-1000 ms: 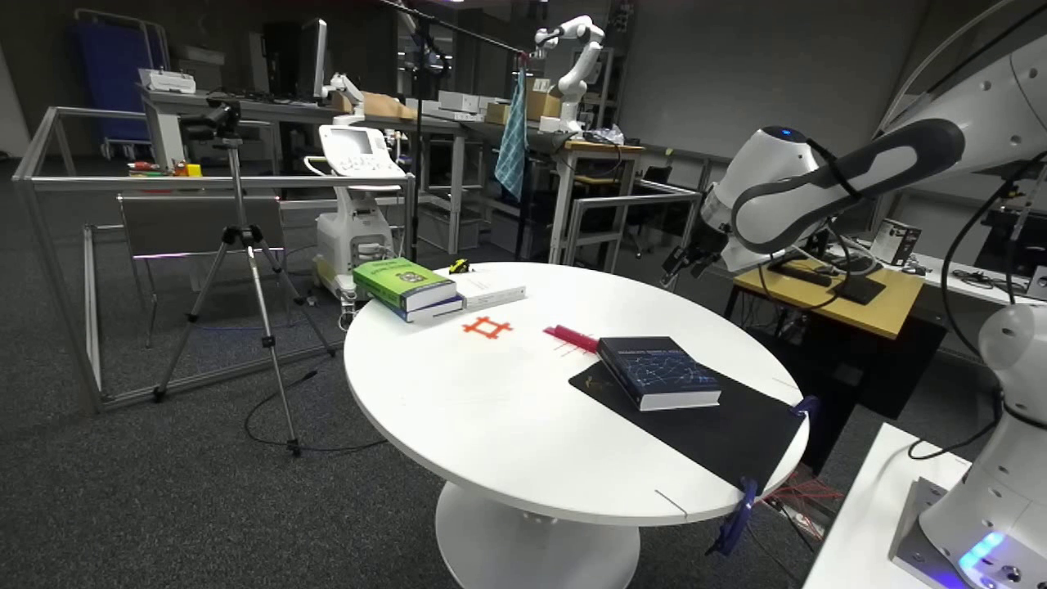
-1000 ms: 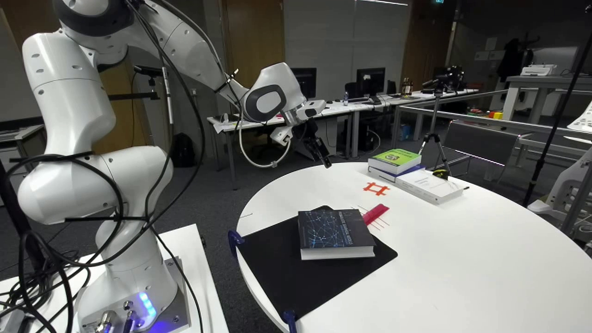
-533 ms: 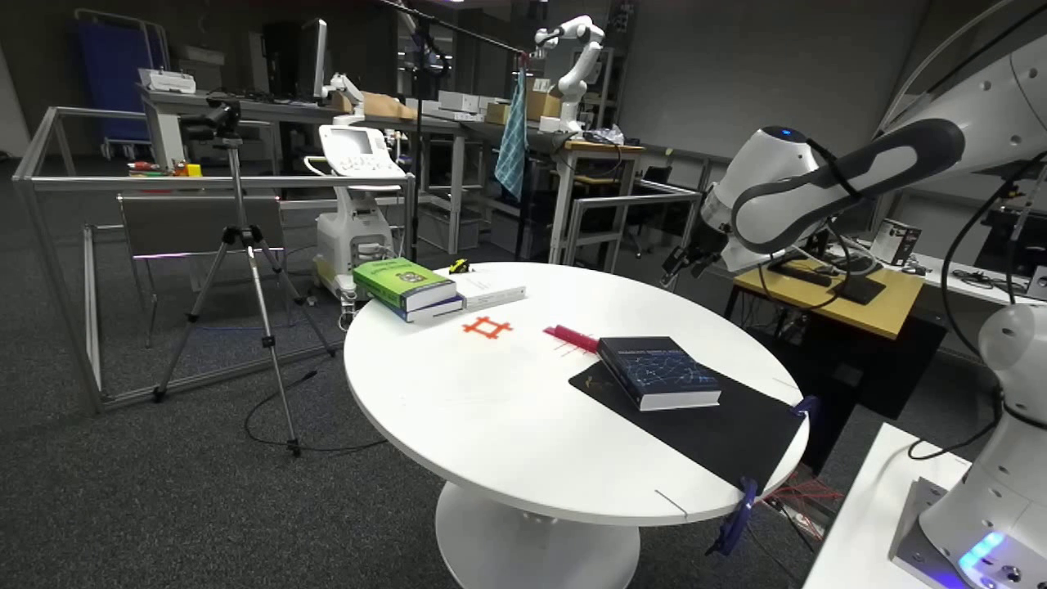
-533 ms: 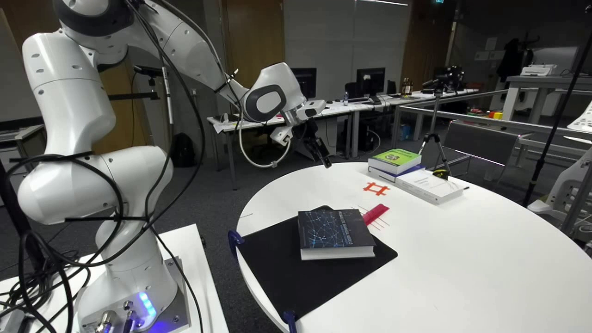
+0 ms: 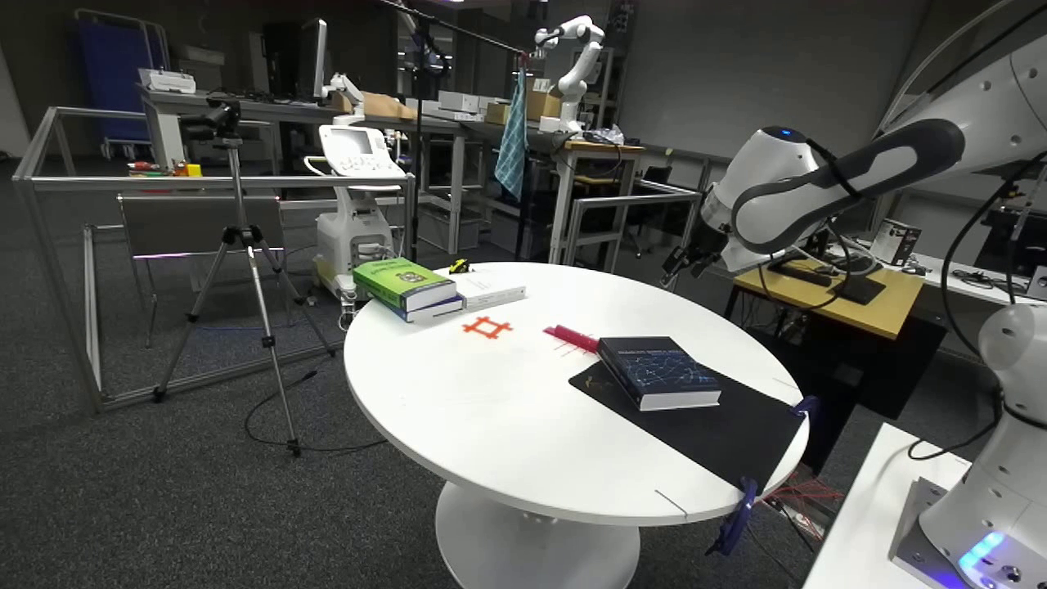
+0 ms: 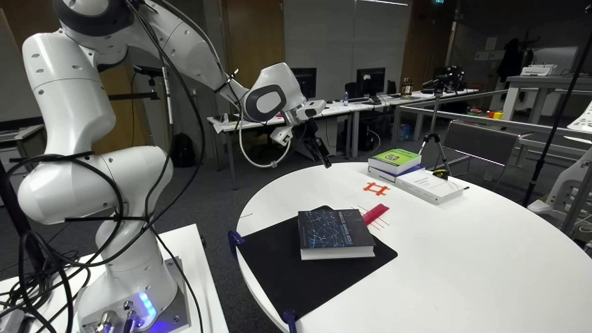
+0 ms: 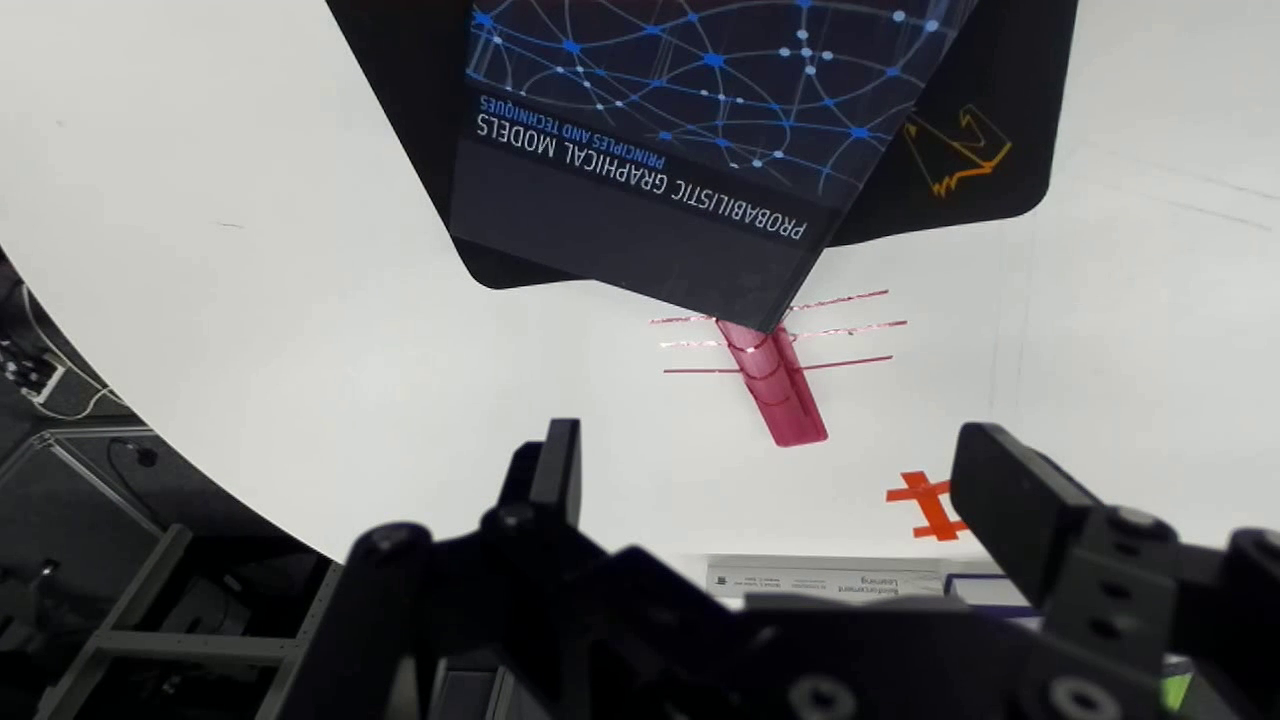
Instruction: Close the book
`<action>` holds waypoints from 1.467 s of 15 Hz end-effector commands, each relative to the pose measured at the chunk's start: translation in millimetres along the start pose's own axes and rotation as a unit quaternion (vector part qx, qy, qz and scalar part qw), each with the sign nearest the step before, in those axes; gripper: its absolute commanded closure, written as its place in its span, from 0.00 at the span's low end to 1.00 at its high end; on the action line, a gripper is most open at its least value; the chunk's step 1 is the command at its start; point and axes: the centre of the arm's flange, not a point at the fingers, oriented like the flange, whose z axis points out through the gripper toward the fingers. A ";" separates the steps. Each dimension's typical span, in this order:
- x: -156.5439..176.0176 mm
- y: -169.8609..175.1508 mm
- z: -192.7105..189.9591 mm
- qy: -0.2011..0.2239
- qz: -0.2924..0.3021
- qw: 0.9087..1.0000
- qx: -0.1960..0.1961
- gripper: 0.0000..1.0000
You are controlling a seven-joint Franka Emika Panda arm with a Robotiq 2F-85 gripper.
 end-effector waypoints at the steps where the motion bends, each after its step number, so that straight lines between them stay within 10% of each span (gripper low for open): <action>1: 4.9 -2.5 -1.5 -0.003 0.010 1.000 -0.001 0.00; 9: 68.6 -24.6 4.6 -0.032 0.093 0.995 -0.013 0.00; 22: 162.4 -14.6 93.2 -0.044 0.028 0.998 -0.028 0.00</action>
